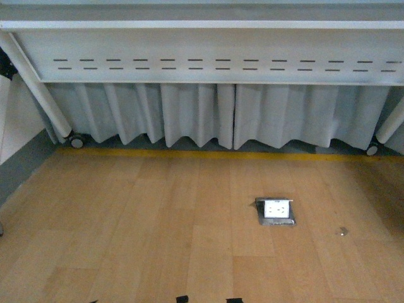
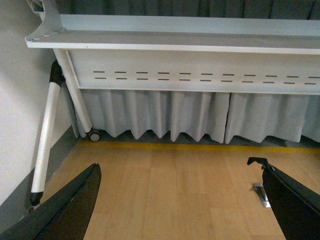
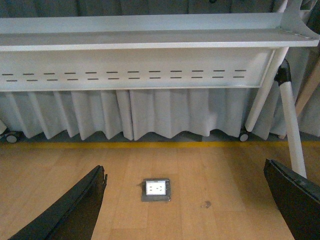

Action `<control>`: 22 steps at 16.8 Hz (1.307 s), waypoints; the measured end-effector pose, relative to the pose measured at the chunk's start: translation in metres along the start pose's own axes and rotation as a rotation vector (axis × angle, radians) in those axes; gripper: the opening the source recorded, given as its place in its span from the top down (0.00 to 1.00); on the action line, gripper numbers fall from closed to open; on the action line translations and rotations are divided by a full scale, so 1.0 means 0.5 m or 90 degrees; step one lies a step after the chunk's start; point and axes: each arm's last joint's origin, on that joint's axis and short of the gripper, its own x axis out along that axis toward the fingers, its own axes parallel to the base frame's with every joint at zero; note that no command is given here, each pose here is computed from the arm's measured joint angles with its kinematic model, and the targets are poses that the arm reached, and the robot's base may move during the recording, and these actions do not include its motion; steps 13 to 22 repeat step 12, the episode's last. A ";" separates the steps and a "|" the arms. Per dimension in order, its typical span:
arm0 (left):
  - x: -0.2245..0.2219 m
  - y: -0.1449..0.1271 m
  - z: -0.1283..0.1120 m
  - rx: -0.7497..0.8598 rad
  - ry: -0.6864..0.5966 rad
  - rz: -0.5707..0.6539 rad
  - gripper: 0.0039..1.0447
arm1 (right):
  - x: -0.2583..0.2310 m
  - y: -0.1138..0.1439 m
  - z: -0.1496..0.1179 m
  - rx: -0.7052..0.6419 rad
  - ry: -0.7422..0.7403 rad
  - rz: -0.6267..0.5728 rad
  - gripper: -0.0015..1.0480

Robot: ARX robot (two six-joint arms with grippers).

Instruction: Open oven

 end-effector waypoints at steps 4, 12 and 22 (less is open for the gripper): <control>0.000 0.000 0.000 0.000 0.000 0.000 0.06 | 0.000 0.000 0.000 0.000 0.000 0.000 0.06; 0.000 0.000 0.000 0.000 0.000 0.000 0.06 | 0.000 0.000 0.000 0.000 0.000 0.000 0.06; 0.000 0.000 0.000 0.000 0.000 0.000 0.06 | 0.000 0.000 0.000 0.000 0.000 0.000 0.06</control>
